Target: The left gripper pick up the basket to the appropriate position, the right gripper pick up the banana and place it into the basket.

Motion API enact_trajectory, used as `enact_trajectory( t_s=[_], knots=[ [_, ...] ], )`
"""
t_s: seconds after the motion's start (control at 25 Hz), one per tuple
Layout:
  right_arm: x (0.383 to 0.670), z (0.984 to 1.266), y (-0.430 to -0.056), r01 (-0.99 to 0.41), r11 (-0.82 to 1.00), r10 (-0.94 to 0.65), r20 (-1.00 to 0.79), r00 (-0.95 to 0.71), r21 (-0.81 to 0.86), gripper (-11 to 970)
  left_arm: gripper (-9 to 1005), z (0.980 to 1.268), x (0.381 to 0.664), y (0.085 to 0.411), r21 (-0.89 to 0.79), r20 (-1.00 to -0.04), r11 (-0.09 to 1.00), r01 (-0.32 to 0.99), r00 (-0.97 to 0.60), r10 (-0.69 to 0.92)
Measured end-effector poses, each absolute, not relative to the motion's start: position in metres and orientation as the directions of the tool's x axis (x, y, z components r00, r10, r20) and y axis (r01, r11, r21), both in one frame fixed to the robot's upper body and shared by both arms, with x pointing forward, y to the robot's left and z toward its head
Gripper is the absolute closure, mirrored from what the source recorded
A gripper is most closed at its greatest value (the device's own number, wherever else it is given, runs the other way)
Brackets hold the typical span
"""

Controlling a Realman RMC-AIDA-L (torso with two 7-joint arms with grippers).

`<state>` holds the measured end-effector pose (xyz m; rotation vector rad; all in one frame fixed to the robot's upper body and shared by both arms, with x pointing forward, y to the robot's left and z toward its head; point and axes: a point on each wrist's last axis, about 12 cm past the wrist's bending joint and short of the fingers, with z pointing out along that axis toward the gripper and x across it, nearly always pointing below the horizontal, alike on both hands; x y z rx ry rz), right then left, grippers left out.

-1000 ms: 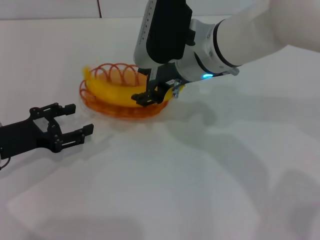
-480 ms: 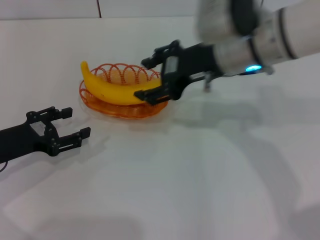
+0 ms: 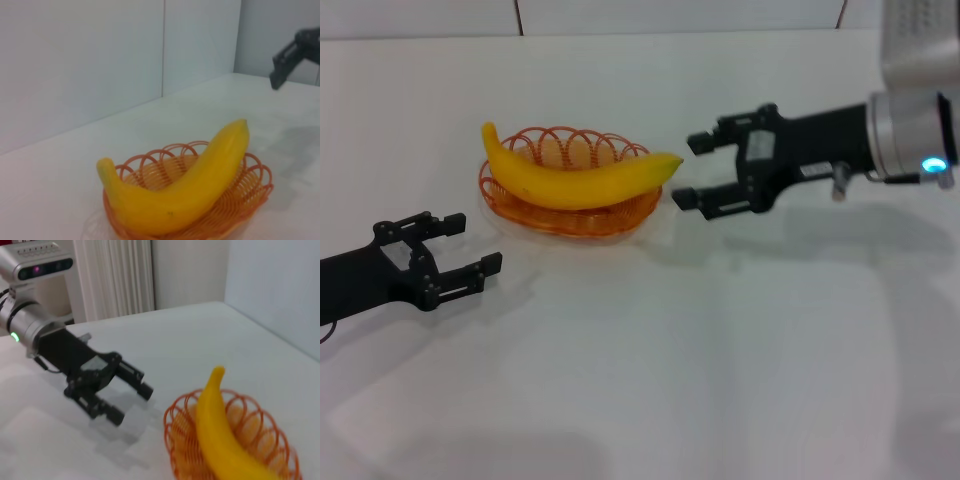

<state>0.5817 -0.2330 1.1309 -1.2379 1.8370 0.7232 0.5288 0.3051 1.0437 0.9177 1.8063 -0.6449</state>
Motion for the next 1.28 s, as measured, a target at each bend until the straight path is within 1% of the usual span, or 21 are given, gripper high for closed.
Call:
enact_trajectory(
  t_s=[0.16, 0.36, 0.52, 1.28],
  knots=[
    [0.571, 1.113, -0.25, -0.933, 0.352, -0.437, -0.868, -0.236, 0.076, 207, 239, 1.044, 0.529, 0.306, -0.027, -0.924, 0.579, 0.815, -0.242, 0.297],
    [0.564, 1.097, -0.265, -0.921, 0.383, -0.395, -0.89, -0.229, 0.067, 207, 239, 1.044, 0.529, 0.306, -0.026, -0.924, 0.58, 0.814, -0.241, 0.297],
    [0.561, 1.091, -0.268, -0.919, 0.387, -0.385, -0.894, -0.231, 0.07, 207, 239, 1.044, 0.528, 0.306, -0.026, -0.924, 0.581, 0.813, -0.241, 0.297],
    [0.555, 1.084, -0.274, -0.912, 0.405, -0.38, -0.894, -0.239, 0.071, 207, 239, 1.043, 0.527, 0.306, -0.026, -0.922, 0.58, 0.814, -0.243, 0.301]
  ],
)
